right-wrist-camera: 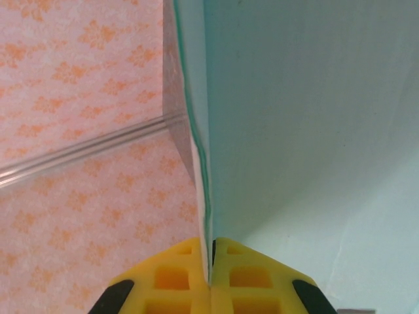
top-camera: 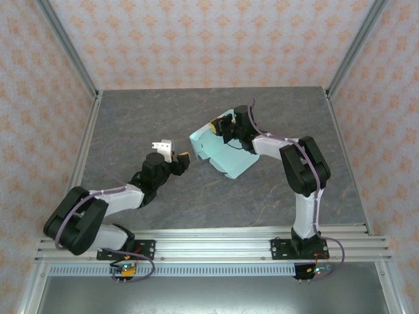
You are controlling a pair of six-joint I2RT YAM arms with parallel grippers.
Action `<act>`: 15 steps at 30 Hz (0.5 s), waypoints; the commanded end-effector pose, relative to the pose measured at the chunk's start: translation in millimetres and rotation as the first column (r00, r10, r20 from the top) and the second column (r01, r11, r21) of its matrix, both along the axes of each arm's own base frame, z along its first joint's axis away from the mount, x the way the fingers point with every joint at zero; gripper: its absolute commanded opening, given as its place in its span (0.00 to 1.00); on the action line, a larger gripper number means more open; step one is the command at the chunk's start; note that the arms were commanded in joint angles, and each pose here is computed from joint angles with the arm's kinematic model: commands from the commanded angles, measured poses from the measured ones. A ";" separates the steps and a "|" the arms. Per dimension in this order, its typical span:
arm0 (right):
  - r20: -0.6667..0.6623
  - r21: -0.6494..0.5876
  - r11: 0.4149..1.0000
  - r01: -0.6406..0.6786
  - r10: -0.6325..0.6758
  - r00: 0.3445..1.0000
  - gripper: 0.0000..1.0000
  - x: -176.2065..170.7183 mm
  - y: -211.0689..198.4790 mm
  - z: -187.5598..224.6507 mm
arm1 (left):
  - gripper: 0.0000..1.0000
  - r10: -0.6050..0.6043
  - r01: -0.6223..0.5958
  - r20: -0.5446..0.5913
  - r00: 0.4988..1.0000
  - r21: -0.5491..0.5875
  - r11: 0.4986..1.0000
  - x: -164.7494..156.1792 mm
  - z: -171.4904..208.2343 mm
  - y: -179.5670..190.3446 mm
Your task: Fold the paper box
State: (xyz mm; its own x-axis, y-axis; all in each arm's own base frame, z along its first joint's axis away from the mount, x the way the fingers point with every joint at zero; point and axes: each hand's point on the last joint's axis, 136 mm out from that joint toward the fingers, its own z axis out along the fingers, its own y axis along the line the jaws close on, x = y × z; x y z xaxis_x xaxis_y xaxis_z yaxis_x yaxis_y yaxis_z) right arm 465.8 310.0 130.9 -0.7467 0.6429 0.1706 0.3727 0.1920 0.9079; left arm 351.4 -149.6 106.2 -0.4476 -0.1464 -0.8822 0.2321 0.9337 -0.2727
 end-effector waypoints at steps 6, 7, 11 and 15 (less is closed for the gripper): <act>0.196 0.040 0.991 -0.124 0.114 0.974 0.06 -4.5 10.6 17.1 | 0.64 -0.103 0.100 0.032 0.994 0.083 0.991 23.5 -13.1 -19.6; 0.203 0.039 0.990 -0.137 0.126 0.971 0.06 -6.4 11.7 15.8 | 0.63 -0.108 0.105 0.039 0.993 0.086 0.991 26.6 -12.7 -21.5; 0.195 0.035 0.990 -0.139 0.129 0.972 0.06 -11.4 9.6 5.4 | 0.63 -0.126 0.119 0.057 0.990 0.107 0.987 35.7 -9.4 -24.9; 0.177 0.054 0.989 -0.138 0.127 0.976 0.05 -13.7 9.2 -3.5 | 0.59 -0.173 0.163 0.060 0.983 0.148 0.975 41.3 -4.3 -32.5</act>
State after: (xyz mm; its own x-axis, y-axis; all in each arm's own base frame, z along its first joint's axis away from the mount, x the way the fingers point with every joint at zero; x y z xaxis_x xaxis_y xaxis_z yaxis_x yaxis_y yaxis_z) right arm 451.4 318.9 130.0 -0.8349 0.5435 0.0864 0.2192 0.1844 0.9581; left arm 381.8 -175.7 85.7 -0.4487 0.0091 -0.8936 0.3535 0.9202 -0.1682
